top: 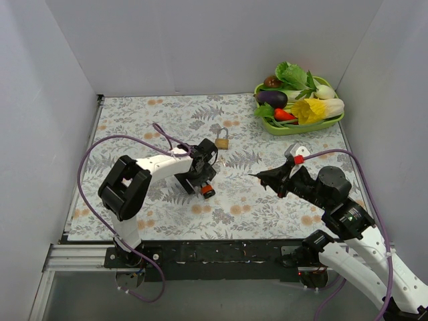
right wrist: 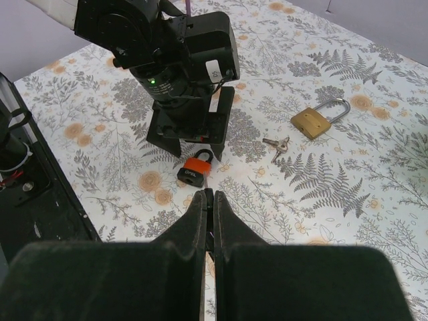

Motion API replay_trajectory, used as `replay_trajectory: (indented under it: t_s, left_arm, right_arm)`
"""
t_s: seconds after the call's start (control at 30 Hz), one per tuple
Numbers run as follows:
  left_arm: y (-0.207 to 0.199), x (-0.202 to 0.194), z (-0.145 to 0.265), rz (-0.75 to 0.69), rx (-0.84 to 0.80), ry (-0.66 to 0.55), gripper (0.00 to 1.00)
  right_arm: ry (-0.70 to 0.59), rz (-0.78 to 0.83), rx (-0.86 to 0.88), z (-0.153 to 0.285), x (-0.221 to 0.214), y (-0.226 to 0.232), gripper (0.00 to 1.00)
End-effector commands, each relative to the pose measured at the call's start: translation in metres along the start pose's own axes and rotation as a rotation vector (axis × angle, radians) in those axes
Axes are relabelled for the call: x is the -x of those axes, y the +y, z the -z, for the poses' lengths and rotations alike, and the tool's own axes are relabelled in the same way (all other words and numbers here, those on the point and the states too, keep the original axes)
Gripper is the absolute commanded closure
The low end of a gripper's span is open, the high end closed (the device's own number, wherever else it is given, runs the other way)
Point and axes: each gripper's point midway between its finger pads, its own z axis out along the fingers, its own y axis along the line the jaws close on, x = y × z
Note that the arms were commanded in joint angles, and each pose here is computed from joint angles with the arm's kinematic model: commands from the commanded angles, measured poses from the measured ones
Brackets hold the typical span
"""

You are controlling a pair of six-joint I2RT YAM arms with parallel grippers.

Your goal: Unlock with the key

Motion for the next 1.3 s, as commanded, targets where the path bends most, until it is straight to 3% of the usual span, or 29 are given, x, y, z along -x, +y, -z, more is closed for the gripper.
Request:
replay_trajectory:
  t_s: [0.0, 0.23, 0.57, 0.9, 0.97, 1.1, 1.27]
  left_arm:
    - [-0.008, 0.025, 0.012, 1.039, 0.079, -0.077, 0.24]
    - [-0.004, 0.008, 0.006, 0.954, 0.129, -0.04, 0.24]
    - [-0.036, -0.003, -0.002, 0.896, 0.115, -0.001, 0.18]
    - [-0.025, -0.035, 0.004, 0.93, 0.133, 0.036, 0.2]
    - [-0.023, -0.039, 0.001, 0.931, 0.132, 0.048, 0.21]
    - [-0.027, -0.04, -0.001, 0.94, 0.133, 0.057, 0.35]
    - [-0.031, -0.029, 0.002, 0.978, 0.101, 0.015, 0.38]
  right_arm:
    - [-0.054, 0.002, 0.006, 0.0, 0.014, 0.002, 0.99]
    - [-0.057, 0.003, 0.009, 0.0, 0.015, 0.002, 0.99]
    - [-0.057, 0.003, 0.003, 0.002, 0.014, 0.002, 0.99]
    - [-0.067, 0.005, 0.005, 0.003, 0.016, 0.003, 0.99]
    - [-0.072, 0.005, 0.005, 0.004, 0.017, 0.003, 0.99]
    - [-0.075, 0.006, 0.005, 0.005, 0.017, 0.003, 0.99]
    - [-0.067, 0.004, 0.008, 0.004, 0.015, 0.003, 0.99]
